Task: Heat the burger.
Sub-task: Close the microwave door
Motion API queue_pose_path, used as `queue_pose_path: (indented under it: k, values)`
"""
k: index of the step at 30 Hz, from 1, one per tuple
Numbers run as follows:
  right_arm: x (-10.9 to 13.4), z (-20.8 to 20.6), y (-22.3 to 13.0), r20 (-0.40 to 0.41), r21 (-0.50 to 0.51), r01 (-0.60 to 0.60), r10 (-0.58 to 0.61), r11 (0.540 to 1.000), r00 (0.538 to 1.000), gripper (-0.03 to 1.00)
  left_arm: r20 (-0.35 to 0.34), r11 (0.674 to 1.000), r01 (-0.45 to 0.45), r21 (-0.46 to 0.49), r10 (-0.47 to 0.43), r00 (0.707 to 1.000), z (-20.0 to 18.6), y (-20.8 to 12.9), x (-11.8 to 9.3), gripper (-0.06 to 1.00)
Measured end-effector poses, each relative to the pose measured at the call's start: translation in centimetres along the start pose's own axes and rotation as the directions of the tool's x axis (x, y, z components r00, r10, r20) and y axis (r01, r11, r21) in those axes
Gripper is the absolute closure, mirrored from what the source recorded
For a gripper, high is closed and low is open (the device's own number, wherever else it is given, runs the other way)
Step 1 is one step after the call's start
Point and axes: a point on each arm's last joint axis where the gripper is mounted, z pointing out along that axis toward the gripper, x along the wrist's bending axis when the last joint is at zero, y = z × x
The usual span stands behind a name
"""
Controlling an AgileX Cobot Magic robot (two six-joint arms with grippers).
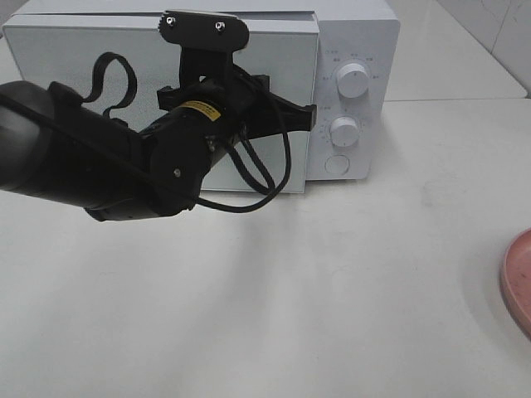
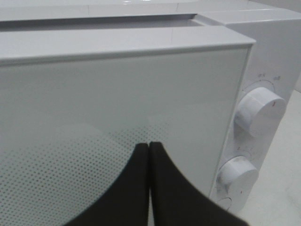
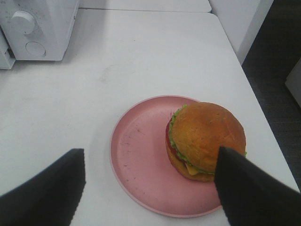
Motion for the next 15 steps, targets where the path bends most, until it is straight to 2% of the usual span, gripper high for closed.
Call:
queue_pose_path:
  k: [6, 15]
  values:
    - [0.0, 0.0, 0.0, 0.000, 0.000, 0.000, 0.000, 1.000, 1.000, 0.21, -0.016, 1.000, 0.000, -0.009, 0.000, 1.000, 0.9, 0.3, 0.2, 0.94]
    - [0.0, 0.0, 0.0, 0.000, 0.000, 0.000, 0.000, 1.000, 1.000, 0.21, 0.004, 1.000, -0.006, 0.021, 0.006, 1.000, 2.5, 0.9, 0.8, 0.94]
